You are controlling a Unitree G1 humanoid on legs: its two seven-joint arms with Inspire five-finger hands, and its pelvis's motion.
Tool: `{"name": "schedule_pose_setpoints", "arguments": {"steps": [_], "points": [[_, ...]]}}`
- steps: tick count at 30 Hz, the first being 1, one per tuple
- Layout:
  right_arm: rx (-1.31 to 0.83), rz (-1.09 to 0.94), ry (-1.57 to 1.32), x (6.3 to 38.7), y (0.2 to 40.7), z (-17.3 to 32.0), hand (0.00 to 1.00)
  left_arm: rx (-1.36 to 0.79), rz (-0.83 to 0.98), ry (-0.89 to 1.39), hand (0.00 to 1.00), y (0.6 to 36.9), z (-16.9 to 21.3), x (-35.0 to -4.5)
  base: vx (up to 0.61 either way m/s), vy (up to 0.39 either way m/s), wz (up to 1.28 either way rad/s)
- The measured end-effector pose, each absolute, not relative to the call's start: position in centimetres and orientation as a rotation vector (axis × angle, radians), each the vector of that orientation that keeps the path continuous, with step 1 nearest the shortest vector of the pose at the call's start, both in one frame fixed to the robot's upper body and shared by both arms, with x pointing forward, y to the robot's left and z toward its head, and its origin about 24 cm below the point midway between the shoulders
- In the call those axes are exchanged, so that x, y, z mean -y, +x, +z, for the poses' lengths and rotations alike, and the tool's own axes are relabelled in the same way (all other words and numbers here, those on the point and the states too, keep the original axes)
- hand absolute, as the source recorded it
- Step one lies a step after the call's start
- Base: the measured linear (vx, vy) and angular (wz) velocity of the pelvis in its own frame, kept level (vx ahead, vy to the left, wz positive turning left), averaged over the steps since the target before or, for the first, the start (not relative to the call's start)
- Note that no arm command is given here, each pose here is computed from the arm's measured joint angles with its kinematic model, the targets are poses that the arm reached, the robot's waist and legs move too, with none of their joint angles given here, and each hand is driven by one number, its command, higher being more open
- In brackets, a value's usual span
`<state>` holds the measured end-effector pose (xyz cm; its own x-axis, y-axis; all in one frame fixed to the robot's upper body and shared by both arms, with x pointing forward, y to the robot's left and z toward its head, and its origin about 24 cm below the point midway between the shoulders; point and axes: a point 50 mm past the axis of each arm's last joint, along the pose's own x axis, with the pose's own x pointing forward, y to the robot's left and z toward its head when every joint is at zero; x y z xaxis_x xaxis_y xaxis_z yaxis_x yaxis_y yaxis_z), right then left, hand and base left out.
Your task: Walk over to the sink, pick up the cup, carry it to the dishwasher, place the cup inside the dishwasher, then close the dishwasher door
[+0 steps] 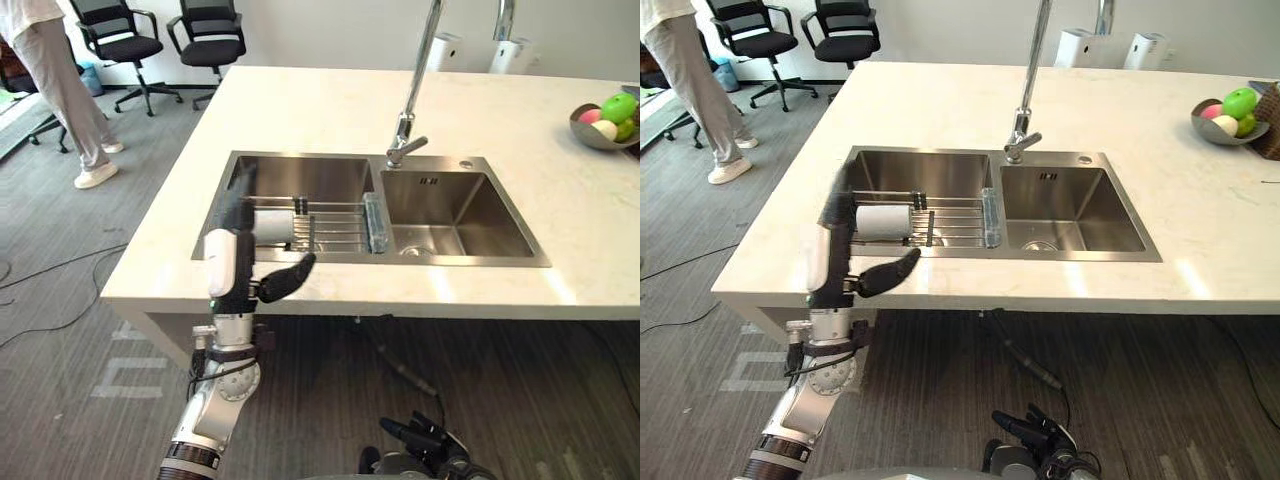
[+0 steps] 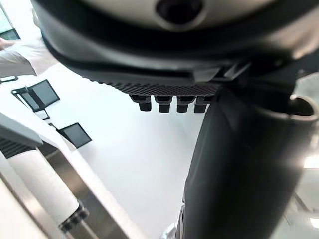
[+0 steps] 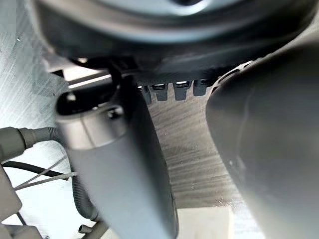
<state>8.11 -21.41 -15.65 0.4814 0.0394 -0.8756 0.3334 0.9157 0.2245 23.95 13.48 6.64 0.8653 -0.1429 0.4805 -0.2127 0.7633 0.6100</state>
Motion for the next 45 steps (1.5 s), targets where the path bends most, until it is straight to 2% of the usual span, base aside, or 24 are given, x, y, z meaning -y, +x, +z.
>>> {"name": "schedule_pose_setpoints", "arguments": {"steps": [5,11,20,24,26,31,38,45], "points": [[-1.079,-0.196,0.407,21.8,8.0,-15.8,1.0,0.39,-0.059,0.899,1.0,25.8,5.4,-15.1,0.01,-0.019,0.07],[-1.087,-0.172,0.394,21.7,8.3,-15.7,1.0,0.435,-0.091,1.039,1.0,28.5,8.4,-16.2,-0.11,0.02,-0.1],[-1.133,-0.141,0.376,21.5,7.7,-15.8,1.0,0.332,-0.147,1.057,1.0,30.0,9.0,-16.9,-0.18,0.031,-0.22],[-1.144,-0.143,0.38,21.4,7.3,-15.8,1.0,0.311,-0.204,1.08,1.0,32.3,10.4,-16.3,-0.03,0.002,-0.08],[-1.165,-0.146,0.389,21.4,6.9,-15.9,1.0,0.291,-0.208,1.091,1.0,33.4,10.8,-16.3,0.02,0.001,-0.03],[-1.158,-0.159,0.429,21.6,6.8,-15.9,1.0,0.182,-0.137,1.101,1.0,36.1,12.2,-18.6,0.07,0.032,-0.17],[-1.149,-0.186,0.456,21.9,6.6,-15.9,1.0,0.035,-0.076,1.184,1.0,37.2,12.8,-22.1,0.03,0.053,-0.07],[-1.137,-0.2,0.484,22.3,6.3,-15.8,1.0,-0.045,-0.072,1.195,1.0,37.2,11.8,-23.4,-0.07,-0.004,0.01]]}}
